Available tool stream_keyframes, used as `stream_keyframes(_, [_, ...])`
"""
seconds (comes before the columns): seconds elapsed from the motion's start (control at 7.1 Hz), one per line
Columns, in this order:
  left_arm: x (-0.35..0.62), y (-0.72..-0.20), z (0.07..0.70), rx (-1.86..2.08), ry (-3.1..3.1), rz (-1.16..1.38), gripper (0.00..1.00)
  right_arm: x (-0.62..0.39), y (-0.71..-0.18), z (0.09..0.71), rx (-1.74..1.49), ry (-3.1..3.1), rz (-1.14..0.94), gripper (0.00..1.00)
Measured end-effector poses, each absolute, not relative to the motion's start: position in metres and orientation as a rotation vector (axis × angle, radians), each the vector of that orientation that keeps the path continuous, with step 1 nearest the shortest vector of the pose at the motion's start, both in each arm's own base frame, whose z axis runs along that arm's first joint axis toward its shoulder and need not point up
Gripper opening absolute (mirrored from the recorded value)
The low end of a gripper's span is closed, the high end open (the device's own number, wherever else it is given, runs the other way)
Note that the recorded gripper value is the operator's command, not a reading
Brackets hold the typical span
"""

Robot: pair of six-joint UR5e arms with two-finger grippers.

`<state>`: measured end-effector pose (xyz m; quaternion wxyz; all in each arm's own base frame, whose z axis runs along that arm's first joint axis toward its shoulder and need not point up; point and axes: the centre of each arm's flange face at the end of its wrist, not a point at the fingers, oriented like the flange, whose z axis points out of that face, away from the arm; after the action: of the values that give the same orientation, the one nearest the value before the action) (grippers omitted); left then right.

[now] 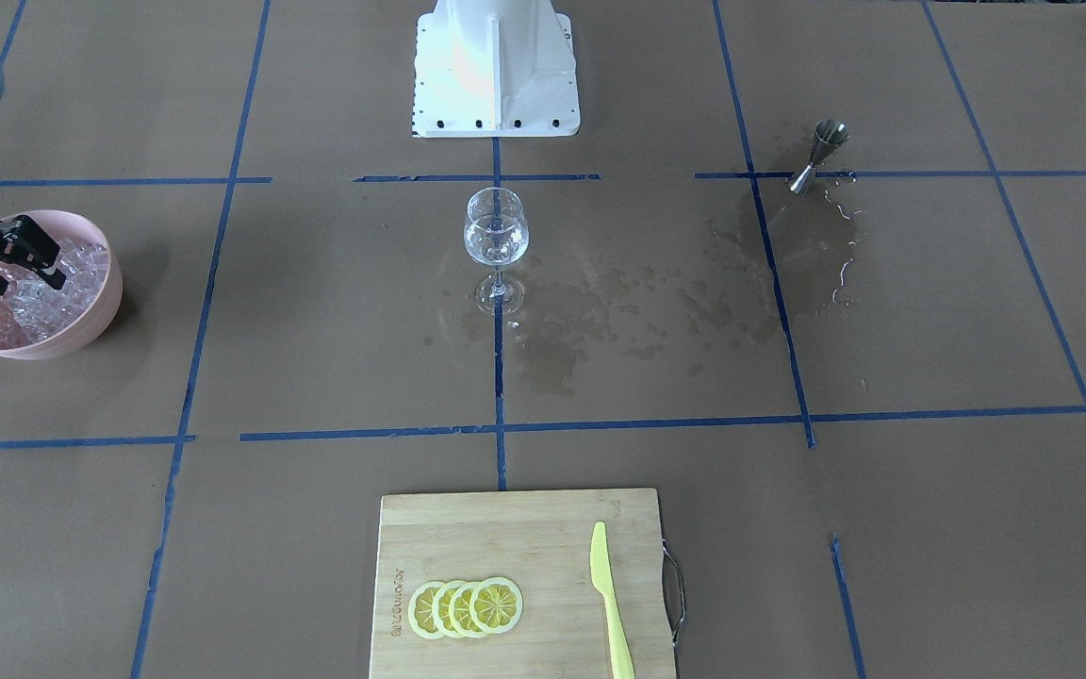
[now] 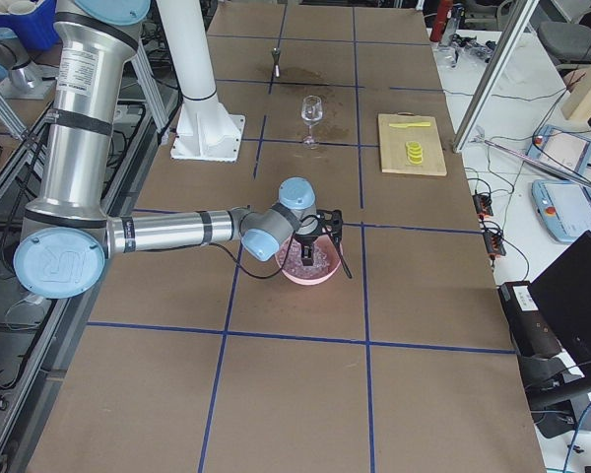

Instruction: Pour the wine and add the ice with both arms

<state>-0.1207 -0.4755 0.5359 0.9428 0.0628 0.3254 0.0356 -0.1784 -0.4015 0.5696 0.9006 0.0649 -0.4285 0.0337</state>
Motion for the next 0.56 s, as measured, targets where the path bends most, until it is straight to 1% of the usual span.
stream_keyframes(0.28, [-0.1187, -0.4710, 0.5371, 0.126, 0.686, 0.071, 1.00, -0.1765, -0.3976, 0.5756, 0.125, -0.872, 0.076, 0.33])
stream_keyframes(0.42, [-0.1184, -0.4695, 0.5372, 0.127, 0.691, 0.072, 1.00, -0.1771, -0.3963, 0.5773, 0.123, -0.867, 0.075, 0.10])
stream_keyframes(0.56, [-0.1190, -0.4674, 0.5389, 0.127, 0.693, 0.077, 1.00, -0.1795, -0.3953, 0.5780, 0.124, -0.862, 0.071, 0.00])
